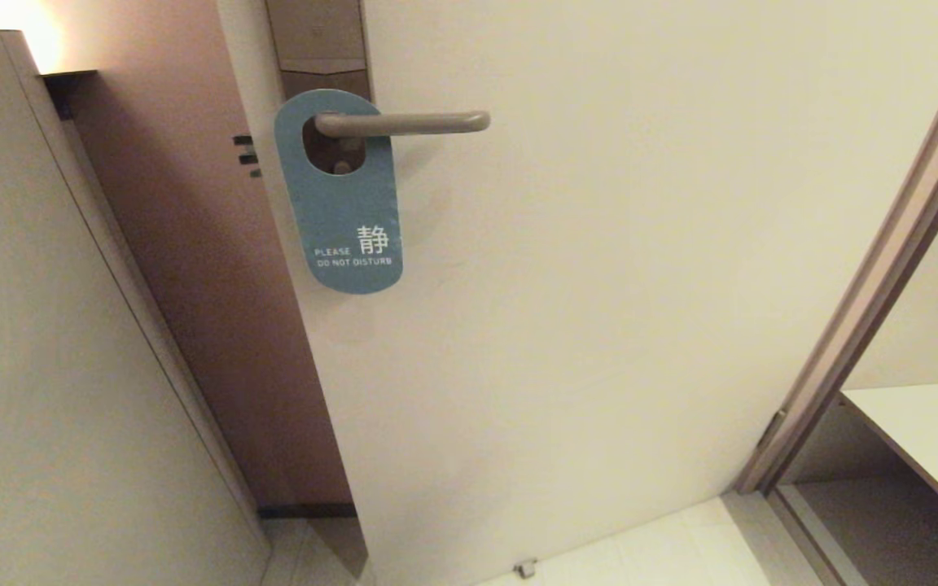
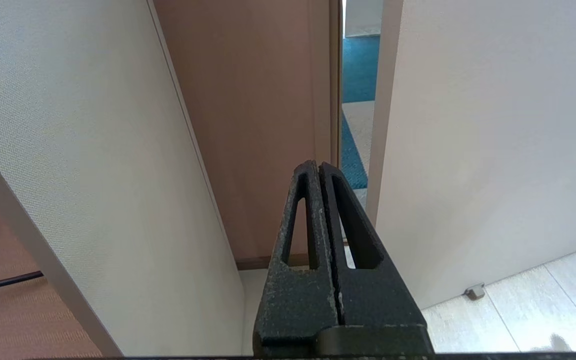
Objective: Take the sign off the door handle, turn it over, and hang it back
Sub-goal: Take down the sign
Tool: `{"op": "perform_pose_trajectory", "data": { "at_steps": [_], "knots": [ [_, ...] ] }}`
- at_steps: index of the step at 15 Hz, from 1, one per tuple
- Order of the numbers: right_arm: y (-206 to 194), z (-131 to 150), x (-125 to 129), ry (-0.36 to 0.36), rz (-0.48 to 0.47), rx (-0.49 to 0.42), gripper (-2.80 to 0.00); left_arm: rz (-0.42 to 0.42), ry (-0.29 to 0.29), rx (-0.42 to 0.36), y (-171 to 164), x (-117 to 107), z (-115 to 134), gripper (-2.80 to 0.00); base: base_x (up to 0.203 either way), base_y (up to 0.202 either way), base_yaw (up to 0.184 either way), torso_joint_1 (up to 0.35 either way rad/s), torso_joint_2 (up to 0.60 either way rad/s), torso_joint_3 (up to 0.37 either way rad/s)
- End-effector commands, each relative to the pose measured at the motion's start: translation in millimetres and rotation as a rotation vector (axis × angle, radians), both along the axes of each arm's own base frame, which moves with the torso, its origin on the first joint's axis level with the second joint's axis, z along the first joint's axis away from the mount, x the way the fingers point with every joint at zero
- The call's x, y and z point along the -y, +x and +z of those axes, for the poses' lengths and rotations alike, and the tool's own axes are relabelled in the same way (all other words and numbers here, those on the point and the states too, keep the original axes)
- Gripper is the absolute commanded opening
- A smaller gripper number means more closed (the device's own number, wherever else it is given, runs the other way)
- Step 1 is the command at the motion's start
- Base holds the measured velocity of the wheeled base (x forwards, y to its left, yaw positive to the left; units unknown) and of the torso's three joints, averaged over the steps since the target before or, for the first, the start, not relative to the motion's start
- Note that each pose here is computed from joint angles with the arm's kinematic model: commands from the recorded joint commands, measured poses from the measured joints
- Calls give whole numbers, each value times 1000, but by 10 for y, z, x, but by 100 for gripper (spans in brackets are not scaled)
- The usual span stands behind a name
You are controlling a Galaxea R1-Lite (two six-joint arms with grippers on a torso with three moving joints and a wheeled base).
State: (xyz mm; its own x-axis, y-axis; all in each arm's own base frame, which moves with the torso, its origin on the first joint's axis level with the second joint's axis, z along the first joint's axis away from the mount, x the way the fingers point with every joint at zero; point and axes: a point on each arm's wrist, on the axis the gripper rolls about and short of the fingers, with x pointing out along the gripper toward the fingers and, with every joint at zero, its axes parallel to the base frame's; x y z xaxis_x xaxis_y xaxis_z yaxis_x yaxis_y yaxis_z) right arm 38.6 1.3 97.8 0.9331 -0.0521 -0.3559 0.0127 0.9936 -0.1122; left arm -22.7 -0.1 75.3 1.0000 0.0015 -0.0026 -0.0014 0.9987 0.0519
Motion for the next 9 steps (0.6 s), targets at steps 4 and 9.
{"op": "perform_pose_trajectory", "data": {
  "at_steps": [4,9],
  "knots": [
    [-343,-59,28,48,60,191,-280,1,0,-1,1,0,0,-280,0,0,0,0,0,0],
    [-396,-167,20,132,79,110,-280,1,1,-1,1,0,0,-280,0,0,0,0,0,0]
  ]
}}
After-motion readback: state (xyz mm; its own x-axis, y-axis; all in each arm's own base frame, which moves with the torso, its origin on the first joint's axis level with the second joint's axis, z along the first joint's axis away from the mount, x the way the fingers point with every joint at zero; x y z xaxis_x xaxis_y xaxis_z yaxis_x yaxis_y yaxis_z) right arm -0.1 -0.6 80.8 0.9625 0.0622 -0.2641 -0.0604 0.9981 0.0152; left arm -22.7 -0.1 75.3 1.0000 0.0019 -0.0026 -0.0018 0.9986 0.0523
